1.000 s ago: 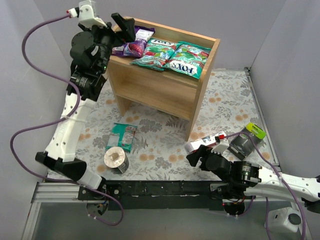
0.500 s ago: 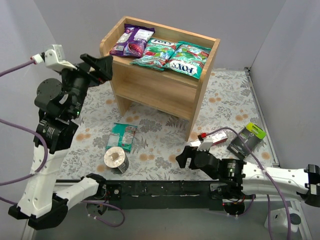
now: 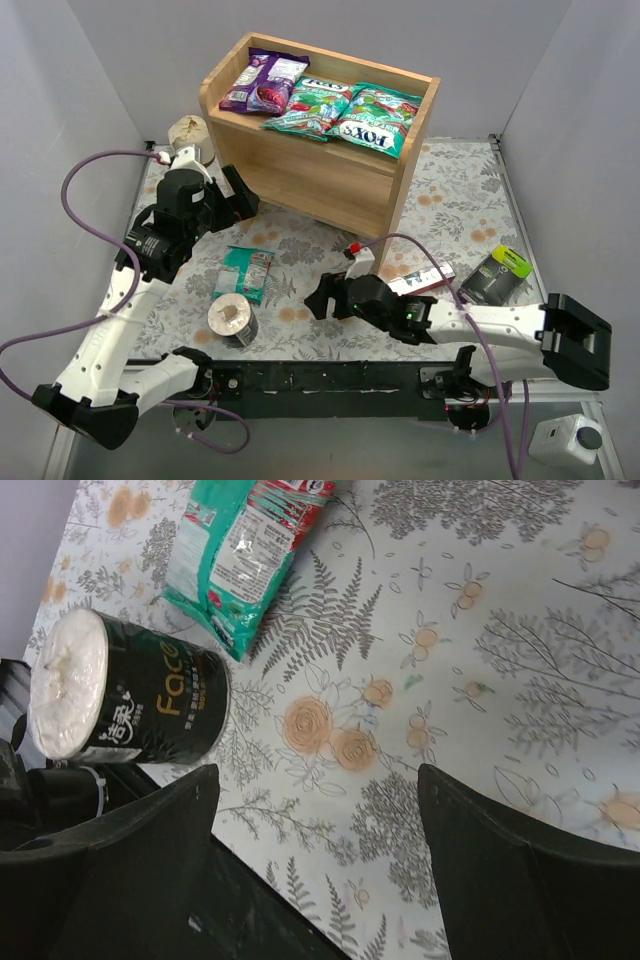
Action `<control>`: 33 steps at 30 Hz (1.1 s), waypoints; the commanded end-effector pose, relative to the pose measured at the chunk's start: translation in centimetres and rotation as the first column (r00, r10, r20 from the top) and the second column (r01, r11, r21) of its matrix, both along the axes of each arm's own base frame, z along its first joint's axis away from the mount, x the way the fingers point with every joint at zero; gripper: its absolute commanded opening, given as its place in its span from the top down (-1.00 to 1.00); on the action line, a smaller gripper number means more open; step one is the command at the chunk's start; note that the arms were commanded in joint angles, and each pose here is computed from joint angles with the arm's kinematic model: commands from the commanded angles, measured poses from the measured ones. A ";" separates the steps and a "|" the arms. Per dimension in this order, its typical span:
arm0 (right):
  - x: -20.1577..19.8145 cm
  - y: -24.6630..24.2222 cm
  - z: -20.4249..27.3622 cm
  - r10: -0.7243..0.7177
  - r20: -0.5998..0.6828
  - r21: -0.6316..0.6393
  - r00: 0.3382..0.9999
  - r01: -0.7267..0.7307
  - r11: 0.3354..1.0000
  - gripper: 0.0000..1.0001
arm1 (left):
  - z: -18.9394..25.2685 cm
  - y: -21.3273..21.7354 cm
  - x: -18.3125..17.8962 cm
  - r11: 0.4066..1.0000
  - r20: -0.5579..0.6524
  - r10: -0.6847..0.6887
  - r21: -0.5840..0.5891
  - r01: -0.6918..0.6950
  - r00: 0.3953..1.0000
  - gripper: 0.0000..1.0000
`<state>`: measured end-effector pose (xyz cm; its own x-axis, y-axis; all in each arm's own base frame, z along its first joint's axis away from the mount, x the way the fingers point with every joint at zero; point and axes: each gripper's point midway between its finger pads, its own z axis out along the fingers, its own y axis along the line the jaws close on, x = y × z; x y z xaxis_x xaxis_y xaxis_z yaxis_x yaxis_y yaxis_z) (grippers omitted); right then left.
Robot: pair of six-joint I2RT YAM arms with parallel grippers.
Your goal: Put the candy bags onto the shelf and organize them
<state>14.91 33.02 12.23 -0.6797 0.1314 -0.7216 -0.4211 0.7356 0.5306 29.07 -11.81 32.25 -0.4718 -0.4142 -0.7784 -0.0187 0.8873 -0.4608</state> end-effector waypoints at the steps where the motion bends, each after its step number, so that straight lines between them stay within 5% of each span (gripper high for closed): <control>1: 1.4 5.8 3.5 0.109 0.048 0.133 0.993 -0.114 0.984 -0.76 | 0.6 -0.1 -1.5 0.998 -0.010 -0.020 -0.054 0.020 1.000 -0.96; 11: 3.5 14.4 -0.7 0.140 -0.033 0.156 0.990 -0.134 0.979 -0.69 | 3.4 1.7 -3.2 1.000 0.036 0.011 -0.020 -0.011 0.999 -0.96; 33: 5.8 17.8 -10.0 0.006 -0.210 0.005 0.978 -0.006 1.000 -0.52 | 2.8 1.3 -5.5 0.993 0.269 -0.115 -0.002 0.119 0.956 -0.96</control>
